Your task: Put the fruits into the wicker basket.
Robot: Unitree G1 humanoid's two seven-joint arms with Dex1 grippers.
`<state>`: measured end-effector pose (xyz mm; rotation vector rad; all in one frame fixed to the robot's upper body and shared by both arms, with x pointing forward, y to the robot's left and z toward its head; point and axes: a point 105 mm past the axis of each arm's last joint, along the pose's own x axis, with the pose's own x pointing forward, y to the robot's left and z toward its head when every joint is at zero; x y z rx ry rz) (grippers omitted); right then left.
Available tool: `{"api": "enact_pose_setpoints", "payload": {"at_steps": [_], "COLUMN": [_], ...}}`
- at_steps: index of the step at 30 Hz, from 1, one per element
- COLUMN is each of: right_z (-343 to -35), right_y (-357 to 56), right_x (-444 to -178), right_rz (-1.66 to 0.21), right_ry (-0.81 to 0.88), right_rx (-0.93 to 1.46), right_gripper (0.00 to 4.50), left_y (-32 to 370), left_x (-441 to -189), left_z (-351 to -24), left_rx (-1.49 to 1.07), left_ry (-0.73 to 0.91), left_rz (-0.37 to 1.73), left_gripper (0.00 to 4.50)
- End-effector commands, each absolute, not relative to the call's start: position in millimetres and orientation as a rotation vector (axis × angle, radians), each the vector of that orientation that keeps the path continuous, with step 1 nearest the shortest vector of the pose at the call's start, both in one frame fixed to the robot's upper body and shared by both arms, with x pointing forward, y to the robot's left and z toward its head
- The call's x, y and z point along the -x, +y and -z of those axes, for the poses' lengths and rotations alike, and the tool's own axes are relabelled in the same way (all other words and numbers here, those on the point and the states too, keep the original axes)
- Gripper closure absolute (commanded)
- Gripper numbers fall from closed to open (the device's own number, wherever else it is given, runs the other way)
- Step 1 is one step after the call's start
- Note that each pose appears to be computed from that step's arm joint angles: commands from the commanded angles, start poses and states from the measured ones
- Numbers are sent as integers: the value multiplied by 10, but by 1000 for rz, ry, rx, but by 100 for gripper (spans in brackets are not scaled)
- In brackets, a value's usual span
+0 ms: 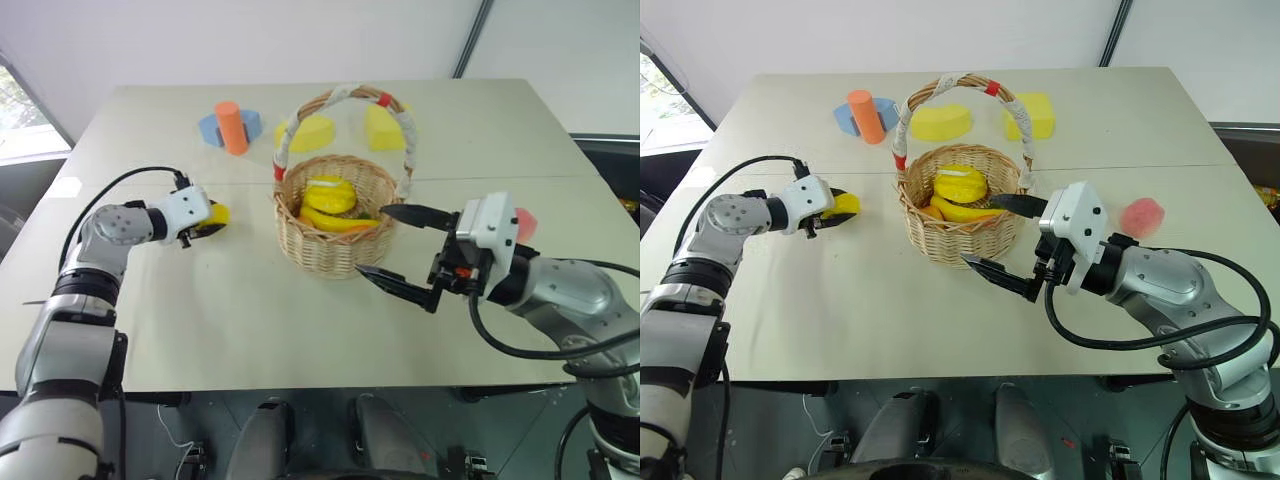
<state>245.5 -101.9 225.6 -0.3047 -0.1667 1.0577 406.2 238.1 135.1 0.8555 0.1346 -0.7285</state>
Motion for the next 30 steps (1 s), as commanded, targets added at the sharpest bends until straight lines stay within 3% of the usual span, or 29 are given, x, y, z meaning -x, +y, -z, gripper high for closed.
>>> {"api": "enact_pose_setpoints", "payload": {"at_steps": [1, 5, 10, 16, 22, 27, 28, 30], "right_z": [-2349, -2376, -2414, -2350, -2344, -2313, -2308, -2305], "right_y": [-1008, -1115, -1363, -1497, -1553, -1784, -1852, -2001], "right_x": [-2438, -2483, -2623, -2720, -2710, -2732, -2745, -2792], "right_rz": [-1053, -1019, -950, -914, -864, -731, -692, -601], "right_ry": [-221, -221, -202, -176, -184, -178, -178, -177], "right_rx": [330, 353, 386, 392, 390, 333, 306, 258], "right_gripper": [0, 0, 0, 0, 0, 0, 0, 0], "left_y": [2497, 2309, 1411, 556, 109, 88, 113, 195], "left_x": [-4009, -3671, -3071, -3236, -3422, -3442, -3431, -3407], "left_z": [-1635, -1983, -2397, -2494, -2310, -2417, -2441, -2485], "left_rx": [-639, -387, -177, -102, -199, -138, -117, -82], "left_ry": [18, -121, -255, -280, -242, -285, -294, -311], "left_rz": [664, 771, 1030, 1022, 1033, 1036, 1038, 1038], "left_gripper": [279, 279, 279, 279, 279, 32, 2, 2]}}
